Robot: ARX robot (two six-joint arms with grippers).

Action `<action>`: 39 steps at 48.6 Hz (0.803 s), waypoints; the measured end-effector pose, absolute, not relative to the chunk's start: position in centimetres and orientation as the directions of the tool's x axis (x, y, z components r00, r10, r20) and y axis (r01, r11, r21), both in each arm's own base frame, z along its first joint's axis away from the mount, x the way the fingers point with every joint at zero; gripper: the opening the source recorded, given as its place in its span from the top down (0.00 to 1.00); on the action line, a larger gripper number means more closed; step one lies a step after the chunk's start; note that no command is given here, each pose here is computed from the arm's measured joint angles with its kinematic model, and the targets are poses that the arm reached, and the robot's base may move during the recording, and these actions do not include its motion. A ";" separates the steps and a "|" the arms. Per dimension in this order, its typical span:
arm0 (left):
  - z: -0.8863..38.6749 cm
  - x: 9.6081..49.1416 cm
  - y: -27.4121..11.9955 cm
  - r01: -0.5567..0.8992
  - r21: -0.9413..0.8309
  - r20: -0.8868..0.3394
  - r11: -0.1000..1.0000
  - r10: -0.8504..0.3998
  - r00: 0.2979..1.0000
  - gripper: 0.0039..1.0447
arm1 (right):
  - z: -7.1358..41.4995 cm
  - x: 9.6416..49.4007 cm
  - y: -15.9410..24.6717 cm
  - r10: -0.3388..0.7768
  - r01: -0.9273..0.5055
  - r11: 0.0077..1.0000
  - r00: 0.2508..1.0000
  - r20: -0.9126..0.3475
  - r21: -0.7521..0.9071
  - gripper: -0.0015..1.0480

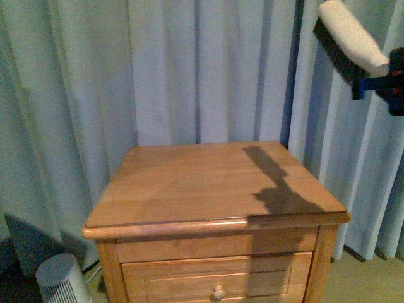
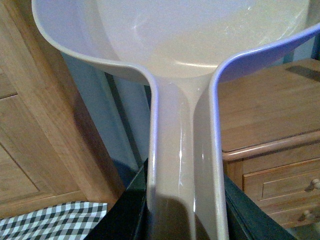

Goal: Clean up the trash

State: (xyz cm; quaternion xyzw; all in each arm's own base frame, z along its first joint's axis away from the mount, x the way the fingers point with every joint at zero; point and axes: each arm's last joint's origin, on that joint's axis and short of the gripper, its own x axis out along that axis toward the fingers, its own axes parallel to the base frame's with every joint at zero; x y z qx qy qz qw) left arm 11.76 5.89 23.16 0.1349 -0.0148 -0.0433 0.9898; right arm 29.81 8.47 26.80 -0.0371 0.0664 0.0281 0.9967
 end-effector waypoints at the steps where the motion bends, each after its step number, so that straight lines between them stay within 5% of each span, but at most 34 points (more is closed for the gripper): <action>1: 23.2 11.8 5.9 0.082 0.269 0.018 0.960 -0.090 0.996 0.75 | 26.9 28.9 8.3 0.047 -0.057 0.995 0.992 -0.116 -0.079 0.80; 17: 23.2 11.8 5.9 0.082 0.269 0.018 0.960 -0.090 0.996 0.75 | 27.2 15.3 5.5 -0.095 0.096 0.992 0.995 0.012 -0.086 0.80; 39: 23.2 11.8 5.9 0.082 0.269 0.018 0.960 -0.090 0.996 0.75 | 25.6 11.6 5.2 -0.121 0.121 0.992 0.992 0.025 -0.021 0.80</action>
